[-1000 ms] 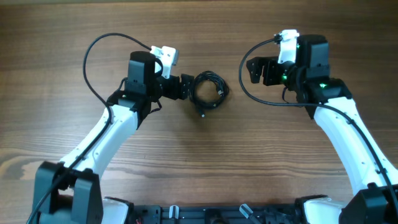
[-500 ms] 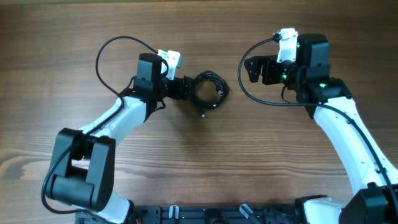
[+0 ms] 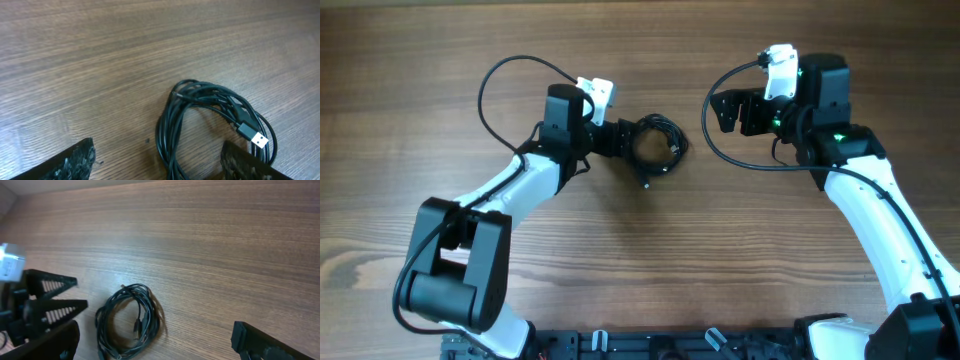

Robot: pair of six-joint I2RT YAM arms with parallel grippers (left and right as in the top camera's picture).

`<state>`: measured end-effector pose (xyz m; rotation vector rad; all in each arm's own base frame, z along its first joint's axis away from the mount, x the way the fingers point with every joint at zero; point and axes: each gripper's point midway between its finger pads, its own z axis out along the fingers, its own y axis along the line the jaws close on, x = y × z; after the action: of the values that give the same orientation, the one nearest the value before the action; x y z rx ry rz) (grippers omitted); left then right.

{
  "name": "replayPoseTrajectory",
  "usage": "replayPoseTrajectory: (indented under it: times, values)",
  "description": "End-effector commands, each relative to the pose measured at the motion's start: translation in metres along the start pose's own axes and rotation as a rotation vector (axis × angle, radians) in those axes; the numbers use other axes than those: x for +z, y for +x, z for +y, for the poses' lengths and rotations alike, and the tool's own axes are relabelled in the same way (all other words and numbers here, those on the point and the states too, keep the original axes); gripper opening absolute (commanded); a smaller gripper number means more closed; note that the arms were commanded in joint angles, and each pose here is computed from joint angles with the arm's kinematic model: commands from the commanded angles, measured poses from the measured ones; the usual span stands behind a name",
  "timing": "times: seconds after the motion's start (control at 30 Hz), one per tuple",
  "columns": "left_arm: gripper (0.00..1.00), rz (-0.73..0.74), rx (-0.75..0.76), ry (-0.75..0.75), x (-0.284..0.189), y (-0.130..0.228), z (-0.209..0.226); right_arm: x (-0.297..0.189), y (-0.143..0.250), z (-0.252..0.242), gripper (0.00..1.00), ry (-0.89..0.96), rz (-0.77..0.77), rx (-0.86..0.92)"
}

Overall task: Untangle cables
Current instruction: 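Lower the left gripper onto the cable coil and close on it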

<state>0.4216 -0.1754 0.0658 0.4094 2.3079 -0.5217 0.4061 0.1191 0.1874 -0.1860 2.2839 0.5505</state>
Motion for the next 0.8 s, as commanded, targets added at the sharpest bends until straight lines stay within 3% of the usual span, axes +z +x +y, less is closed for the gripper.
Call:
replayPoseTrajectory:
  times: [0.0,0.77]
  values:
    - [0.81,0.023,0.049,0.066,0.011,0.006,-0.014,0.006,0.008,0.005,1.0,-0.038,0.025,-0.006]
    - [0.75,0.141,0.133,0.068,0.015,0.038,-0.019,0.006,0.008,0.006,1.0,-0.045,0.026,-0.006]
